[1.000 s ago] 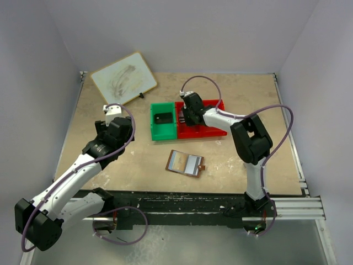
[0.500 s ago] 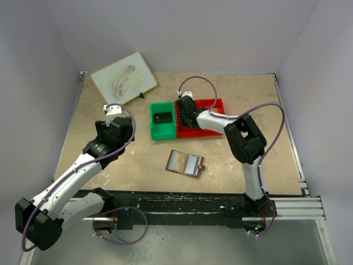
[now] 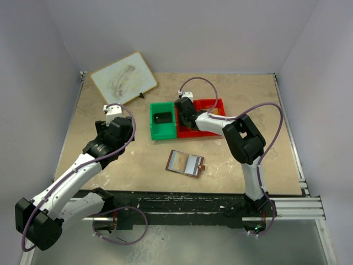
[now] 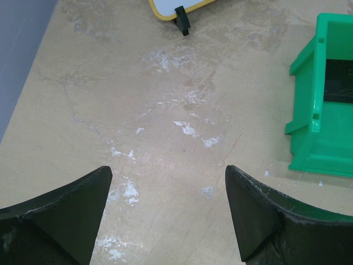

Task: Take the credit cards out of the card holder

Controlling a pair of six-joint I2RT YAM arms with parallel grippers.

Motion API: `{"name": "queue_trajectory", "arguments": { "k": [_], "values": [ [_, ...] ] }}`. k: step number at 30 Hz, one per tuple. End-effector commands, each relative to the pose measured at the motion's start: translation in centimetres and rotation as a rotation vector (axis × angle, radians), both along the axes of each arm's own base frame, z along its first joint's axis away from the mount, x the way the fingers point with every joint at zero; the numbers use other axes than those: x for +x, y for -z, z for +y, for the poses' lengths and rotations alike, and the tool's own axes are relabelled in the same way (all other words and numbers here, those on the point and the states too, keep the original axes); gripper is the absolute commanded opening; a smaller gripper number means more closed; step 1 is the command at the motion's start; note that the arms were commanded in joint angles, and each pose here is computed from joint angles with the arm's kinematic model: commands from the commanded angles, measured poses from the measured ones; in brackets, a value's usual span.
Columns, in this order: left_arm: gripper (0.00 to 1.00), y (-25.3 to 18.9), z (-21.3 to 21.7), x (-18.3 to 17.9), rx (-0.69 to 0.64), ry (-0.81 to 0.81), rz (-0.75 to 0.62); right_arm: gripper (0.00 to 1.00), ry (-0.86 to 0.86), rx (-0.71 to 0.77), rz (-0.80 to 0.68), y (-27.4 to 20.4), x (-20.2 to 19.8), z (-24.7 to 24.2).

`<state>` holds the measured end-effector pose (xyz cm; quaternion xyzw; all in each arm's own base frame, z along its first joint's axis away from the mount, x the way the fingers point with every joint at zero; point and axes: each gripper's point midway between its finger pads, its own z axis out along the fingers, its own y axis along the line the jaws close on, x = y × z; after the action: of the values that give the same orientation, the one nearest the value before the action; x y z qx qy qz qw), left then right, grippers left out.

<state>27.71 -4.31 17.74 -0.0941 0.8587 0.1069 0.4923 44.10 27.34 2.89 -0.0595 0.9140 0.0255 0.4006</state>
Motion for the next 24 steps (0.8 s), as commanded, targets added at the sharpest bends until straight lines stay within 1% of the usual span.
{"name": "queue_trajectory", "arguments": {
  "k": [1,4,6,10,14,16,19,22,24],
  "values": [
    [0.81,-0.6,0.0,0.4,-0.005,-0.004,-0.028,0.22,0.027,0.019,-0.022,0.2,0.7,-0.1],
    [0.81,-0.7,-0.2,0.4,-0.011,0.001,-0.029,0.25,-0.008,0.046,-0.032,-1.0,0.9,0.6],
    [0.81,-0.7,-0.2,0.4,-0.012,0.005,-0.028,0.26,-0.019,0.063,-0.052,-2.7,0.8,0.8],
    [0.81,-0.6,-0.4,0.4,-0.015,0.012,-0.023,0.33,-0.026,0.109,-0.137,-7.8,0.3,0.3],
    [0.81,-0.4,-0.7,0.5,-0.021,0.026,-0.015,0.37,-0.072,0.181,-0.194,-12.5,-1.7,-0.2],
    [0.81,-0.1,-1.0,0.5,-0.022,0.044,-0.003,0.39,-0.095,0.23,-0.194,-13.7,-3.3,-0.3],
    [0.81,0.3,-2.0,0.5,-0.046,0.095,0.019,0.4,-0.137,0.331,-0.165,-14.3,-6.4,-0.4],
    [0.81,1.0,-3.9,0.5,-0.094,0.19,0.056,0.42,-0.201,0.469,-0.08,-13.1,-10.9,0.2],
    [0.81,1.5,-5.7,0.6,-0.15,0.26,0.081,0.43,-0.257,0.573,-0.02,-12.4,-14.5,1.1]
  ]
}}
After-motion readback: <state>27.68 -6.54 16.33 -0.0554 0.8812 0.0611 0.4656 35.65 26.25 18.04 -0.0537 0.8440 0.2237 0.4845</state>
